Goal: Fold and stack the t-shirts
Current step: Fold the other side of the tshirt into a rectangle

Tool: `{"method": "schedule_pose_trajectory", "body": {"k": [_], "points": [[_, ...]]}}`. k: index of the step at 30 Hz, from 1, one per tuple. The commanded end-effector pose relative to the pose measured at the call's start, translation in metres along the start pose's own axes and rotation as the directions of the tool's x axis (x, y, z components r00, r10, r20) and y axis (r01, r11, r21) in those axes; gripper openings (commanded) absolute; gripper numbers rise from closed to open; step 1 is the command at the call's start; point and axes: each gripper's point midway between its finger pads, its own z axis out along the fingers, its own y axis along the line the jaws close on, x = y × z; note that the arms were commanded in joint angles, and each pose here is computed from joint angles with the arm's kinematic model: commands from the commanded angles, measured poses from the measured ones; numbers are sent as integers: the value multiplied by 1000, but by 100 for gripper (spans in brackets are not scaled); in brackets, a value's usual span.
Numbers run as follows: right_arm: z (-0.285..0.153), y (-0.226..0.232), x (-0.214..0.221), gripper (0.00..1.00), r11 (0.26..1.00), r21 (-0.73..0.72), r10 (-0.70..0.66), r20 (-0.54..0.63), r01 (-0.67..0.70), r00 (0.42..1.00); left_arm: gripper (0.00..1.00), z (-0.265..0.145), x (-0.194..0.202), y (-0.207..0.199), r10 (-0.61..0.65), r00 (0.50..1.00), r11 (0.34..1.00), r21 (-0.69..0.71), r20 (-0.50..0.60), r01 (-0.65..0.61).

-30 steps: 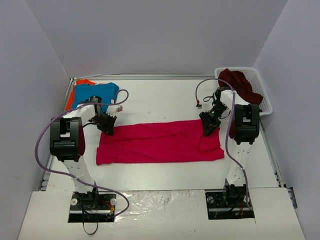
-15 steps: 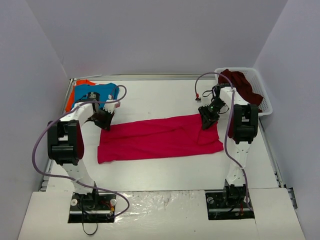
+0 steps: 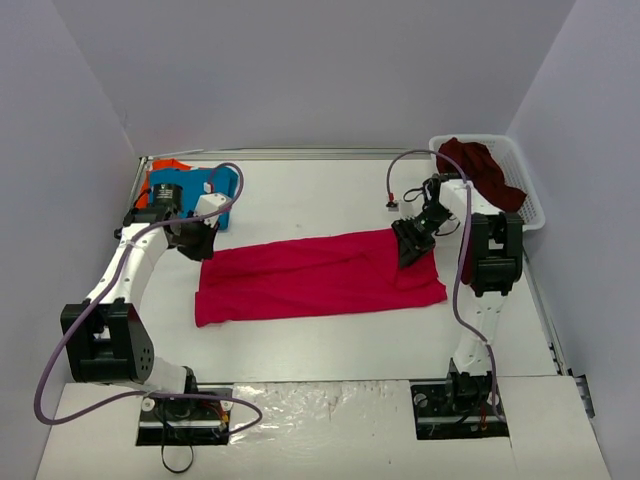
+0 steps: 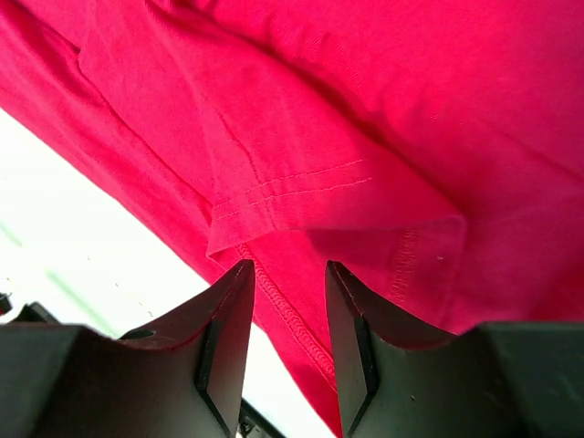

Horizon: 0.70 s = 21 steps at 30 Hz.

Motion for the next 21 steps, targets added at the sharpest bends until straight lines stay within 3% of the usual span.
{"method": "schedule_pose_trajectory", "body": {"k": [1,21], "points": [[-1,18,6,33,998,-68,-10,-5,10,1000,2,-8,10,-16,-24,1000,999,37,-13,24],[24,28,-12,32,997,-47,-69,-51,67,996,2,-4,23,-21,-32,999,999,36,-17,33]]}}
